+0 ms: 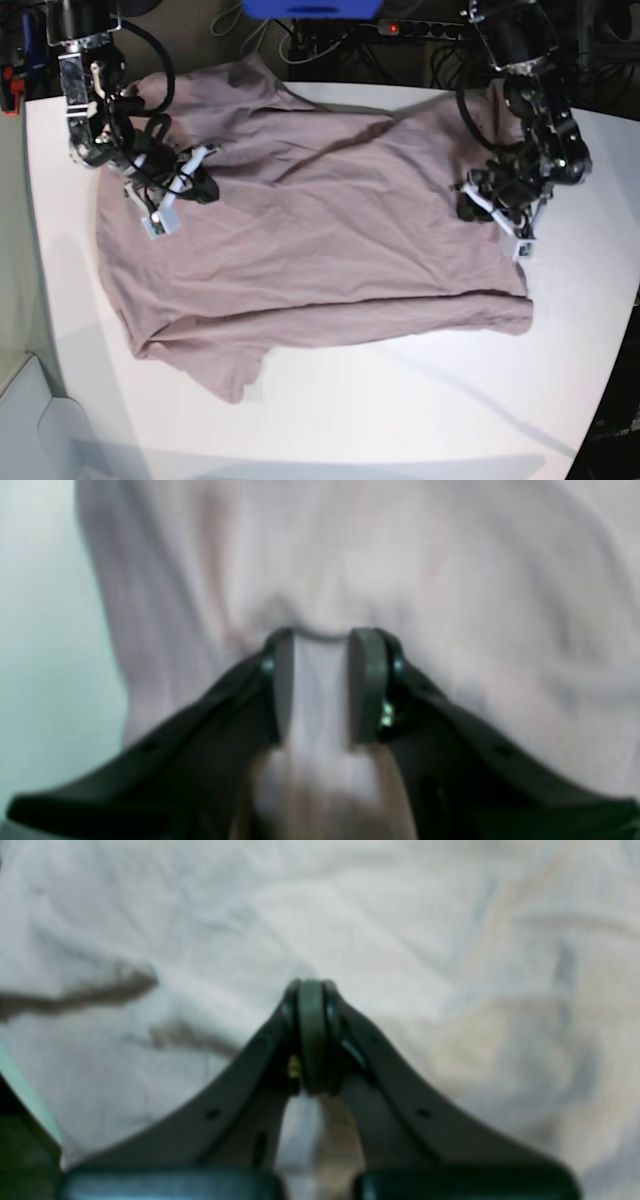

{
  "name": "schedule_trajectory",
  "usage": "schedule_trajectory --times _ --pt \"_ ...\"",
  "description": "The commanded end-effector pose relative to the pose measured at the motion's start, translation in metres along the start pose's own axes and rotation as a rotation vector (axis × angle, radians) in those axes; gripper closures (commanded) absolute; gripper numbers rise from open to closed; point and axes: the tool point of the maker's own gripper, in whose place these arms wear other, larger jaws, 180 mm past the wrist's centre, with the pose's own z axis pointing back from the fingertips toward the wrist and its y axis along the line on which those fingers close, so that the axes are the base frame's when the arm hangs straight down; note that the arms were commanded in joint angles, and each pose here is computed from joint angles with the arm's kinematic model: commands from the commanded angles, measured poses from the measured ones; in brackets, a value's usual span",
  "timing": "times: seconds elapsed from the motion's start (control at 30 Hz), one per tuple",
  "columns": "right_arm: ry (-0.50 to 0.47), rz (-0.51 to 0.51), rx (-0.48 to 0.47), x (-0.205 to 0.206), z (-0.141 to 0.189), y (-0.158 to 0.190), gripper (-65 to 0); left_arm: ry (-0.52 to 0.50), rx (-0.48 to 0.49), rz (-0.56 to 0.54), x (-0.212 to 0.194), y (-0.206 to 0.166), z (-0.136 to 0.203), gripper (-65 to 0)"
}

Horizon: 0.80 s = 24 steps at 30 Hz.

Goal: Layout the t-shirt on the table in an organized manner, then fold the t-shirt properly
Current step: 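Grasp the shirt edges with both grippers and pull them apart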

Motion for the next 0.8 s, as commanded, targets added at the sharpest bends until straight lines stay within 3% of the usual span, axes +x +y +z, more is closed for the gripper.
schedule_trajectory --times 0.0,0.3,0.43,0.63,0.77 --pt "-0.047 0.013 -0.003 0.016 0.005 -0.004 0.0 0.023 0.027 -0.011 0.003 0.007 -0.004 -19.0" --pt "0.016 0.007 -0.015 -0.014 0.014 -0.009 0.0 -0.003 -0.019 0.086 0.025 0.021 -0.056 -19.0" --pt "0.03 0.005 -0.015 -0.02 0.016 -0.009 0.0 -0.061 -0.015 0.082 0.06 0.028 -0.063 -19.0" --pt "0.031 0.015 -0.024 -0.019 0.018 -0.013 0.0 -0.219 -0.029 0.049 0.135 0.027 -0.021 -19.0" --pt "0.022 0.018 -0.023 -0.015 0.018 -0.013 0.0 -0.323 -0.054 -0.016 0.147 0.009 0.029 -19.0"
